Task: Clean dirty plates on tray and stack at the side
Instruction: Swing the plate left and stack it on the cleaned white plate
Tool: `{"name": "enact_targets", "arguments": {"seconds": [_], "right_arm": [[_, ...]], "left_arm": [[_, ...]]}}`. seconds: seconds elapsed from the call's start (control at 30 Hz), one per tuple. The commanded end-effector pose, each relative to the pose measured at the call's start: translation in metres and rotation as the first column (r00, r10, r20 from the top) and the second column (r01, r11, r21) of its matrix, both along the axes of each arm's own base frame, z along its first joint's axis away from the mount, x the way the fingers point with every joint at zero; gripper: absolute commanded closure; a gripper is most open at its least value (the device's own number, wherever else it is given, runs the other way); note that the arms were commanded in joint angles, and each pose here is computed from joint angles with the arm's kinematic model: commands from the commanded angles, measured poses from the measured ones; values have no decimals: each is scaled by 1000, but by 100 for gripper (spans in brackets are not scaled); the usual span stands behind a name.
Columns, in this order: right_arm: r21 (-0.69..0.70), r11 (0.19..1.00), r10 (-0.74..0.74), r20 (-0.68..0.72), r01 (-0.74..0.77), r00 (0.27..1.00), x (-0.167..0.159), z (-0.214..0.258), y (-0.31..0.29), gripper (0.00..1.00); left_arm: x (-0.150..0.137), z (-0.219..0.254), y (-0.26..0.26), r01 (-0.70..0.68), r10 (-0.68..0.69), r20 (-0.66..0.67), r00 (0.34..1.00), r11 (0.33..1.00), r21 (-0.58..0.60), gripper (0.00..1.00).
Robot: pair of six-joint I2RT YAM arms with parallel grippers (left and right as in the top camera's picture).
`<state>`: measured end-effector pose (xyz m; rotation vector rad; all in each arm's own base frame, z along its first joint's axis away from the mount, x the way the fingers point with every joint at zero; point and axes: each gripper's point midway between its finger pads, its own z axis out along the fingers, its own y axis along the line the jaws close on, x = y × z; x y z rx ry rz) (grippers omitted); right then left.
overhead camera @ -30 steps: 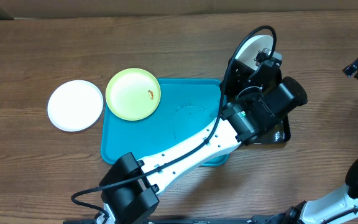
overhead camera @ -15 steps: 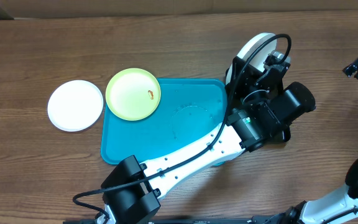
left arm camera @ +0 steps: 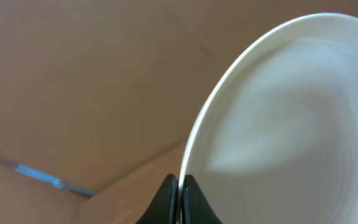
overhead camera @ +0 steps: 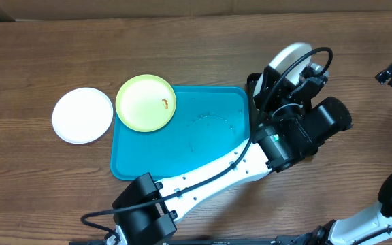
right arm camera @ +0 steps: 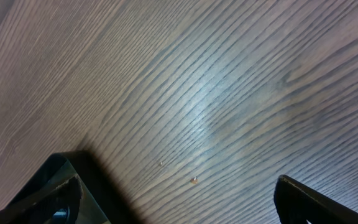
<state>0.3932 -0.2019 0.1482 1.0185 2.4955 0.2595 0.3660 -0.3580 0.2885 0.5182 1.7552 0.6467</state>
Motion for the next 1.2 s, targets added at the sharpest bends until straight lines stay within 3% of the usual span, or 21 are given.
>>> {"name": "enact_targets", "arguments": {"seconds": [0.0, 0.07, 0.17, 0.3, 0.43, 0.6, 0.73, 0.97, 1.17], "right_arm": [[-7, 1000, -1, 31, 1, 1000, 4, 11, 0, 0], [-7, 1000, -1, 31, 1, 1000, 4, 11, 0, 0], [-7, 1000, -1, 31, 1, 1000, 4, 11, 0, 0], [-7, 1000, -1, 31, 1, 1000, 4, 11, 0, 0], [-7, 1000, -1, 31, 1, 1000, 4, 11, 0, 0], [-7, 1000, -1, 31, 1, 1000, 4, 11, 0, 0], [-7, 1000, -1, 31, 1, 1000, 4, 11, 0, 0], [-7, 1000, -1, 31, 1, 1000, 4, 11, 0, 0], [-7, 1000, -1, 31, 1, 1000, 4, 11, 0, 0]], "left_arm": [[11, -29, -13, 96, -118, -144, 983, 984, -147, 96], [15, -57, -13, 119, -186, -280, 942, 964, -240, 96], [22, -94, -10, 99, -332, -484, 809, 890, -445, 96], [40, -106, 15, -47, -448, -582, 679, 764, -644, 96], [64, -109, 72, -293, -500, -635, 589, 600, -744, 96], [77, -126, 192, -591, -405, -751, 522, 462, -661, 96], [65, -142, 301, -778, -248, -851, 462, 347, -523, 96], [22, -151, 441, -897, -113, -913, 391, 173, -406, 96], [-35, -168, 543, -973, 146, -965, 218, -48, -227, 96]]}}
